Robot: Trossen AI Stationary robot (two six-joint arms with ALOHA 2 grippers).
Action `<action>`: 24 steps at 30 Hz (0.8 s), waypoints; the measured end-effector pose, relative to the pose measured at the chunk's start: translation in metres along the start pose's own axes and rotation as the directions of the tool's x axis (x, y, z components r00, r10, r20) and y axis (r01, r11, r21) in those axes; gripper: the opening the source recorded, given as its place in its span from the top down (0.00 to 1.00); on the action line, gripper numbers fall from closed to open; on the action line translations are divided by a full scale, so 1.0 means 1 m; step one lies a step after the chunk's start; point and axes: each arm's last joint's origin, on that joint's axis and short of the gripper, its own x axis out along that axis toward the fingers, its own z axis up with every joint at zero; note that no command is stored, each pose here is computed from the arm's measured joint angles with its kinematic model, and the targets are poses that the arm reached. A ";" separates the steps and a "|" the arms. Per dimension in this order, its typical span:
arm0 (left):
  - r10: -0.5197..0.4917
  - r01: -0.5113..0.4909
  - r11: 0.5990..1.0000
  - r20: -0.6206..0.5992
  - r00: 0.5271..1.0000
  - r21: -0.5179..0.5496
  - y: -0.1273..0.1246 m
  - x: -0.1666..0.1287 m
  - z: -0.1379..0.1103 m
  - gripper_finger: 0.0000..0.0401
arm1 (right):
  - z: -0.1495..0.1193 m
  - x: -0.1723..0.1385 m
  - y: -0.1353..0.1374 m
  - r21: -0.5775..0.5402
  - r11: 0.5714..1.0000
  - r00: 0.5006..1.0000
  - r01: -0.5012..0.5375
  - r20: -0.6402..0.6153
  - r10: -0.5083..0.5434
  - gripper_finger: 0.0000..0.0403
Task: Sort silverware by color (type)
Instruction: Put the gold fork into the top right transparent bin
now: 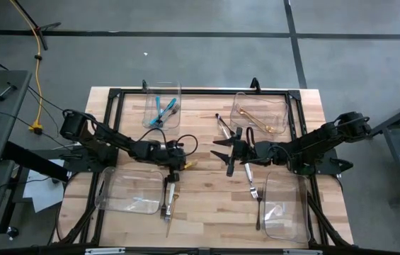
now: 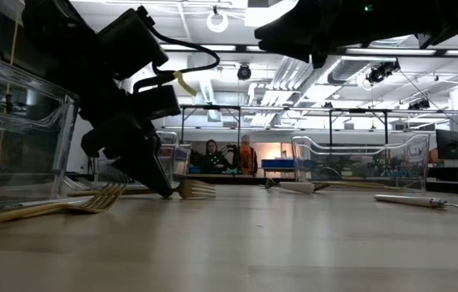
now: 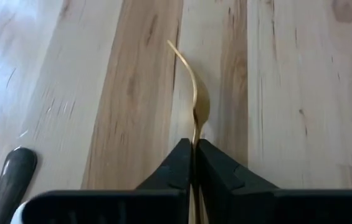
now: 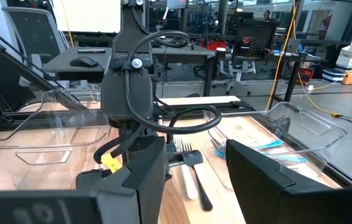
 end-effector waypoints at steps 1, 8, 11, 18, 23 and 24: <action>-0.001 0.001 1.000 0.001 1.000 0.004 0.000 0.000 0.000 0.97 | 0.000 0.000 0.000 0.000 1.000 1.000 0.000 -0.001 0.000 0.59; 0.036 -0.037 0.998 0.005 0.999 0.049 0.003 -0.013 0.002 0.99 | 0.000 0.000 0.000 -0.019 1.000 1.000 0.000 -0.001 0.000 0.59; 0.103 -0.106 0.993 0.042 0.994 0.050 0.005 -0.029 0.007 0.99 | 0.000 0.000 0.000 -0.034 0.999 1.000 -0.001 -0.001 0.001 0.59; 0.278 -0.289 0.957 0.276 0.920 -0.001 -0.004 -0.077 0.025 0.99 | -0.002 0.000 0.000 -0.024 1.000 1.000 -0.002 -0.015 0.001 0.59; 0.297 -0.320 0.947 0.454 0.840 -0.028 -0.020 -0.107 0.036 0.99 | -0.002 0.000 0.000 -0.010 1.000 1.000 -0.002 -0.021 0.001 0.59; 0.295 -0.322 0.946 0.486 0.822 -0.030 -0.024 -0.110 0.038 0.99 | -0.002 0.000 0.000 0.000 1.000 1.000 -0.001 -0.021 0.001 0.59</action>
